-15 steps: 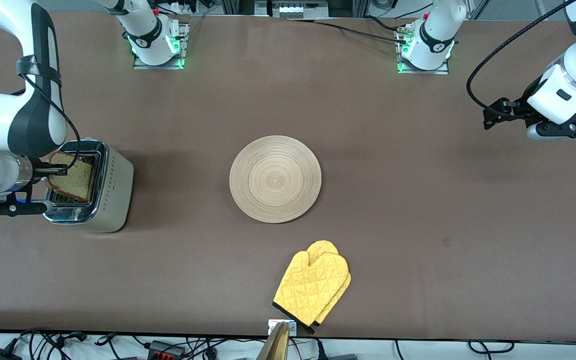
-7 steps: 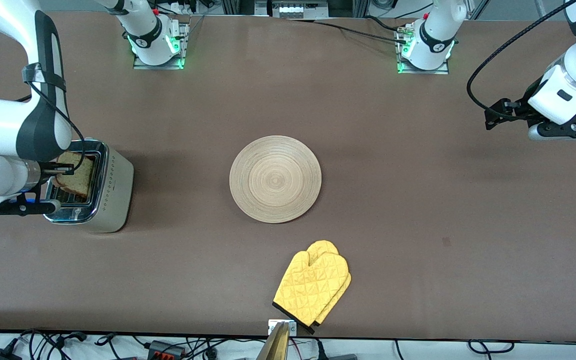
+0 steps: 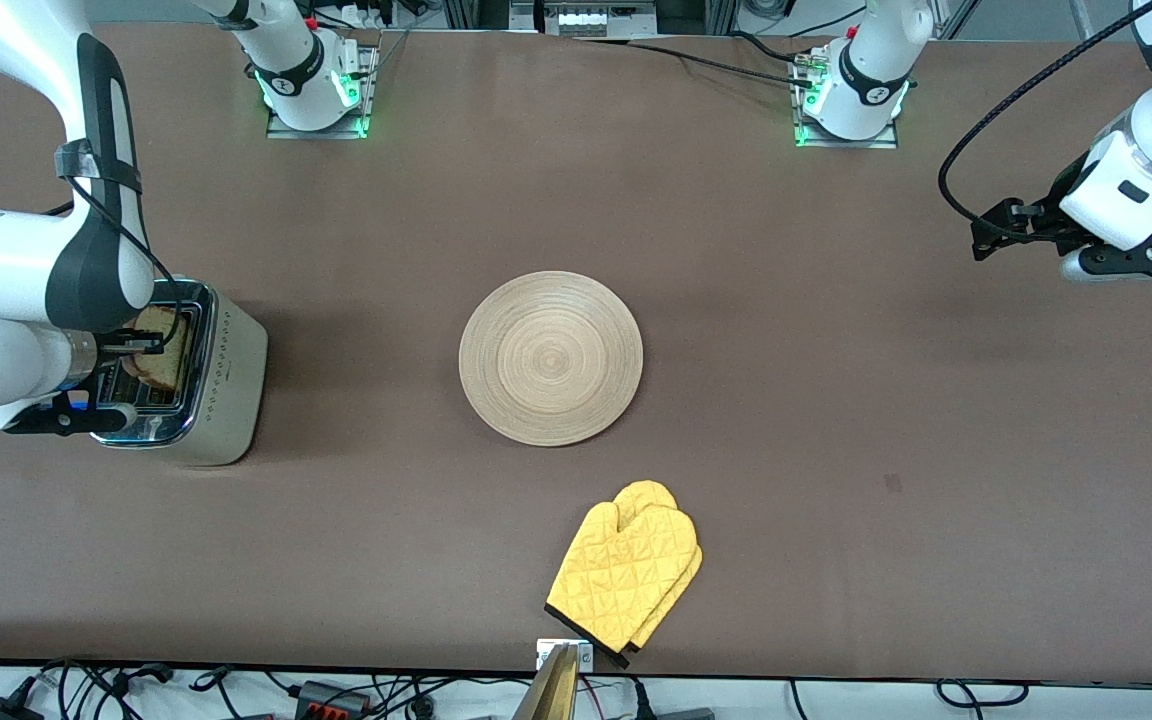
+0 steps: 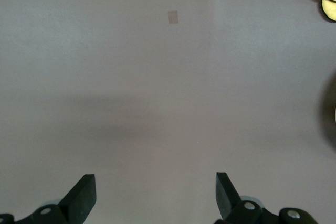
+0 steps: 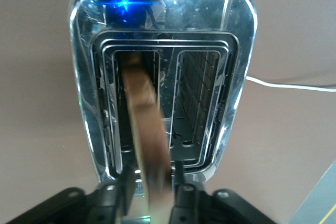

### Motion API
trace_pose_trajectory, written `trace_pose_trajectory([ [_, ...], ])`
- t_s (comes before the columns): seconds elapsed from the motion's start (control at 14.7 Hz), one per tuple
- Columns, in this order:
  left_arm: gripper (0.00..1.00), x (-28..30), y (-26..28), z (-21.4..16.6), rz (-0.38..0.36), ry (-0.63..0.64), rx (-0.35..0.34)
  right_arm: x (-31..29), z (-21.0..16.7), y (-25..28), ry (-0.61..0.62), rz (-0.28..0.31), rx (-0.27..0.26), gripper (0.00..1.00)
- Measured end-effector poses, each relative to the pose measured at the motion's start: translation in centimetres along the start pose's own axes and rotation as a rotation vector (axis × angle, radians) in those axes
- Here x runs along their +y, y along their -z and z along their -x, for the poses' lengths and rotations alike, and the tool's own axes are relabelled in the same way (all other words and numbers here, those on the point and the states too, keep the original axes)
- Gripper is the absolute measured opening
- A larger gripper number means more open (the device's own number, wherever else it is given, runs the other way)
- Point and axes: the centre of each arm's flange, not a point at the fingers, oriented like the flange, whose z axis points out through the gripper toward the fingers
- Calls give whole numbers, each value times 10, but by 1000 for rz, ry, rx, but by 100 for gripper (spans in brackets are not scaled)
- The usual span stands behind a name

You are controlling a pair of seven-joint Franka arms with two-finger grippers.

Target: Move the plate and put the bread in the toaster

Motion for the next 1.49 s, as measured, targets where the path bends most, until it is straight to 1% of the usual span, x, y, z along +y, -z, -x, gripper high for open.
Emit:
trace_pose_trajectory([
  [0.07, 100, 0, 0, 0, 0, 2, 0, 0, 2, 6, 0, -4, 12, 48],
  [0.14, 100, 0, 0, 0, 0, 3, -1, 2, 5, 13, -1, -6, 27, 62],
  [0.2, 100, 0, 0, 0, 0, 4, -2, 4, 9, 23, -4, -9, 46, 71],
  [0.27, 100, 0, 0, 0, 0, 10, -4, 8, 14, 37, -8, -12, 74, 81],
  [0.41, 100, 0, -1, 1, -1, 16, -8, 14, 26, 74, -15, -14, 152, 100],
  [0.48, 100, 0, -1, 1, -1, 17, -8, 17, 33, 91, -18, -19, 187, 100],
  [0.61, 100, 0, -1, 1, -1, 17, -8, 24, 46, 115, -28, -59, 237, 100],
  [0.82, 100, 0, -1, 1, -1, 17, -8, 46, 61, 130, -54, -164, 276, 100],
  [0.88, 100, 0, -1, 1, -1, 17, -8, 50, 63, 130, -59, -184, 281, 100],
  [1.09, 100, 0, -1, 1, -1, 17, -9, 47, 62, 130, -69, -197, 279, 100],
  [1.29, 100, 0, -1, 1, -1, 17, -10, 38, 61, 132, -115, -204, 276, 100],
  [1.49, 100, 0, -1, 1, -1, 17, -10, 38, 62, 137, -128, -207, 297, 100],
])
